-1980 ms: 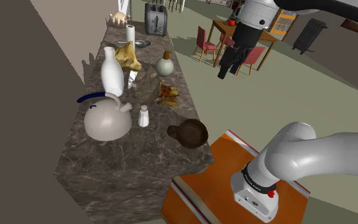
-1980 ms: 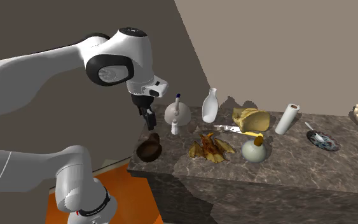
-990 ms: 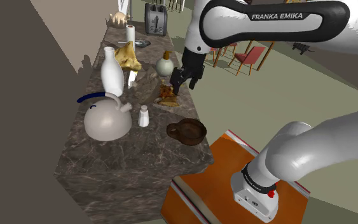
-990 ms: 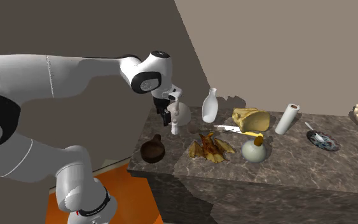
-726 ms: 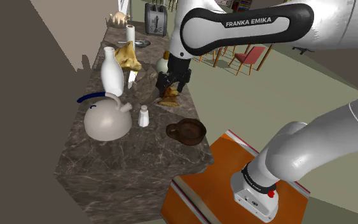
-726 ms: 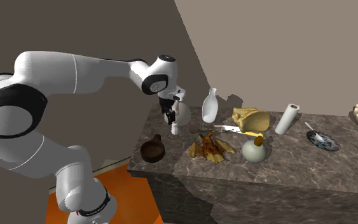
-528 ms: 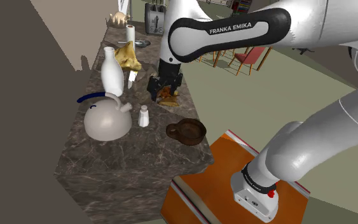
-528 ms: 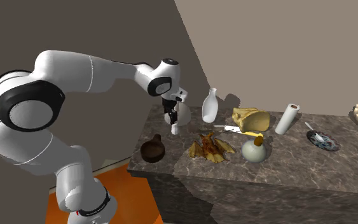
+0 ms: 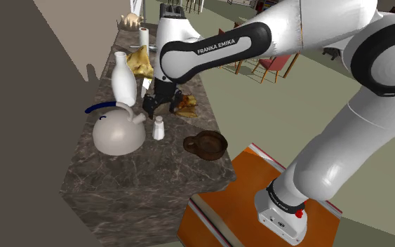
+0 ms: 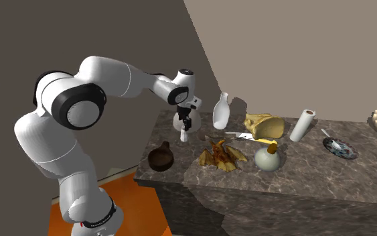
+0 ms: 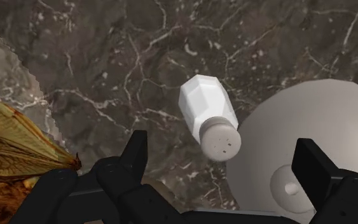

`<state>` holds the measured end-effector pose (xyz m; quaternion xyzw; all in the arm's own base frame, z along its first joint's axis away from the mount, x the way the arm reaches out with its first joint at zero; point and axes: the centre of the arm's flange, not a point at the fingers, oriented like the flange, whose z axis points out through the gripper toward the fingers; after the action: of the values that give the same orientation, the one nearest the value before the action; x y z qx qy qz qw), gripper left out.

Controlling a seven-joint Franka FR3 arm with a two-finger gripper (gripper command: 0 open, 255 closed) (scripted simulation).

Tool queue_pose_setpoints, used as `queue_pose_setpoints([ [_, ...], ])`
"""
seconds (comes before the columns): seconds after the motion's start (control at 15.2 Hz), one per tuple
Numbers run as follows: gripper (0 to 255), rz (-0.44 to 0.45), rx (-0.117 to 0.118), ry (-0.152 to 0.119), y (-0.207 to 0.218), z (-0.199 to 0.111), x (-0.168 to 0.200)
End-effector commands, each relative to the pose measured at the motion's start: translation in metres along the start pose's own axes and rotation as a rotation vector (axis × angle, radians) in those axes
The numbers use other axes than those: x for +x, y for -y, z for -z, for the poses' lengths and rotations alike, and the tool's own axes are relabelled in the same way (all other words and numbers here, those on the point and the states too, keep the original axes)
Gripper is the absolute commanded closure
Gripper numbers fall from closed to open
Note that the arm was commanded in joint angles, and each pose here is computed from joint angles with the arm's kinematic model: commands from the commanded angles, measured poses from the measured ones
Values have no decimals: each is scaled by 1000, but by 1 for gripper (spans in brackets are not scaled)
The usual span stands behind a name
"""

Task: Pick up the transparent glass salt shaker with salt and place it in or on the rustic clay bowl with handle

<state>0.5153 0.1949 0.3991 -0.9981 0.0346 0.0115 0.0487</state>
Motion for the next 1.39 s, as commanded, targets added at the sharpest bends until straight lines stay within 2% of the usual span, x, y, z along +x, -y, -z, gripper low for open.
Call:
queue_pose_setpoints([
  [0.0,0,-1,0,-1,0,-11,2],
  [0.26,0,-1,0,-1,0,-35,2],
  [0.79,0,-1,0,-1,0,-35,2],
  [0.86,255,-1,0,-1,0,-35,2],
  [1.32,255,-1,0,-1,0,-36,3],
])
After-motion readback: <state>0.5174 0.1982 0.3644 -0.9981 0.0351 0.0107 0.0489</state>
